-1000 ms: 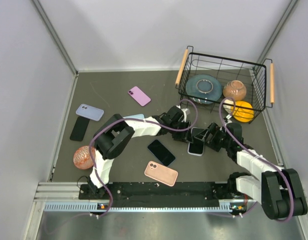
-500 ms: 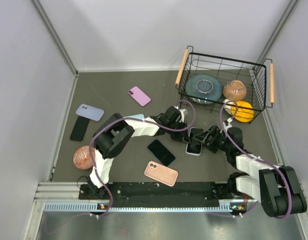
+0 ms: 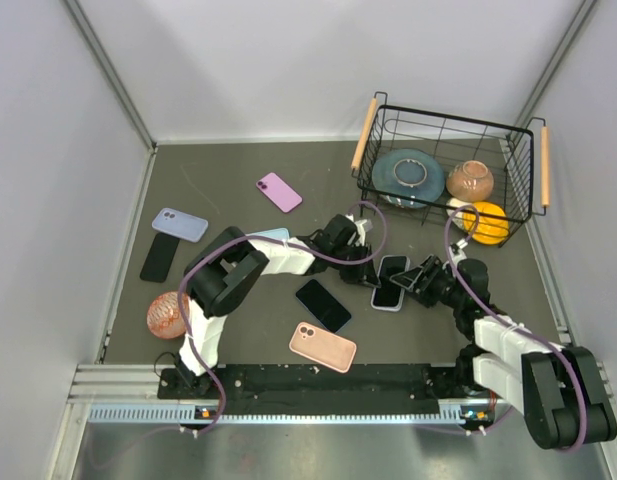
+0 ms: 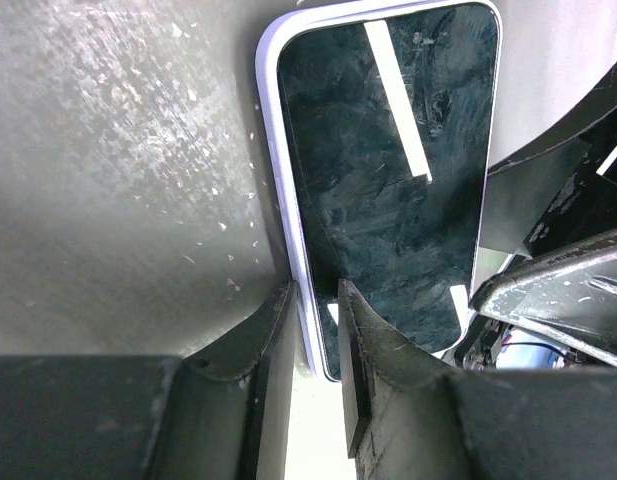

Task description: Put the phone into the phone case

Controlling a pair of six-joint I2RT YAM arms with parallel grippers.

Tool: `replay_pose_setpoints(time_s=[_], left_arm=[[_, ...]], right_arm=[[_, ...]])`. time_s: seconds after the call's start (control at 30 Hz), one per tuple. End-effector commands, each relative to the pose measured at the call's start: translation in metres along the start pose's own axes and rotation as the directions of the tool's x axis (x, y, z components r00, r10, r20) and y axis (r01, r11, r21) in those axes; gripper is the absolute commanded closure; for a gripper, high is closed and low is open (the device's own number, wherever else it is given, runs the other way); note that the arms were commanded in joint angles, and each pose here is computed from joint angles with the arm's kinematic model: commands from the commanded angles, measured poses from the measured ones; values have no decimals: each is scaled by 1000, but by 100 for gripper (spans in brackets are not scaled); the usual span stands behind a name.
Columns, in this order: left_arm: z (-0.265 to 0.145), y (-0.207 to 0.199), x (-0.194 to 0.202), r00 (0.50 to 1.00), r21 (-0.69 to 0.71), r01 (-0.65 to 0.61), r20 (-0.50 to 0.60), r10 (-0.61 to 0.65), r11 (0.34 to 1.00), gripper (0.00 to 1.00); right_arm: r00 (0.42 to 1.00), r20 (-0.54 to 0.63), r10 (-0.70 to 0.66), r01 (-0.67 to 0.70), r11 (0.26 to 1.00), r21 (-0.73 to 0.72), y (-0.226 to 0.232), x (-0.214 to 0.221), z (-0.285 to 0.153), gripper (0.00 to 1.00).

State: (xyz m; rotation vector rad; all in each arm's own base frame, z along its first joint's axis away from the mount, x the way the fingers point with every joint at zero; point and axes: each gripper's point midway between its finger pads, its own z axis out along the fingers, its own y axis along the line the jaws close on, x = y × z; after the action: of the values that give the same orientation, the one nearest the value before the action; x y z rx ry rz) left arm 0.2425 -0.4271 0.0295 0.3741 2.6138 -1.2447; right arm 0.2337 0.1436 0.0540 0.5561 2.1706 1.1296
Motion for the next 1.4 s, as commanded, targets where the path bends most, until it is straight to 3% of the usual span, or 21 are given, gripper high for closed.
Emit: replay_pose_setpoints(time_s=[0.0,0.23,0.37,0.6,0.63,0.73,0.97,1.1,1.2,1.23,1.37], left_arm=[[1,5,17,999,-19,-3,-39,2,1000,73],[1,7,19,999,-23,0,-38,-1,1000,73],[1,7,18,999,-26,1,-37,-2,1000,73],[1,8,18,999,-28,-2,-38,1,1000,72],[1,7,17,999,-27,-4,-37,3,1000,72],[0,7,17,999,-30,-3,-33,2,1000,70],[1,8,18,999,-28,-2,-38,1,1000,66],[0,8,18,999,-30,-3,-38,1,1000,65],[-1,7,16,999,-32,-5,-34,4,999,64],[-1,7,17,999,-32,-7,-38,5,999,63],[-1,8,18,999,-32,-4,-40,3,999,62]], right_arm=[[999,-2,-37,37,996,-77,18,-2,-1,51],[999,-23,-25,24,998,-53,13,0,3,76],[999,-42,-16,14,999,-38,9,2,5,100],[998,-64,-24,22,999,-35,13,1,6,99],[998,-63,-28,25,999,-34,13,0,5,81],[998,-52,-34,31,998,-49,17,0,2,68],[999,-41,-28,27,999,-38,17,-1,0,66],[999,-40,-22,21,999,-32,16,-2,2,67],[999,-40,-27,25,999,-37,17,-3,2,77],[999,-41,-28,27,999,-42,18,-3,2,85],[999,-47,-15,13,999,-37,17,-3,4,96]])
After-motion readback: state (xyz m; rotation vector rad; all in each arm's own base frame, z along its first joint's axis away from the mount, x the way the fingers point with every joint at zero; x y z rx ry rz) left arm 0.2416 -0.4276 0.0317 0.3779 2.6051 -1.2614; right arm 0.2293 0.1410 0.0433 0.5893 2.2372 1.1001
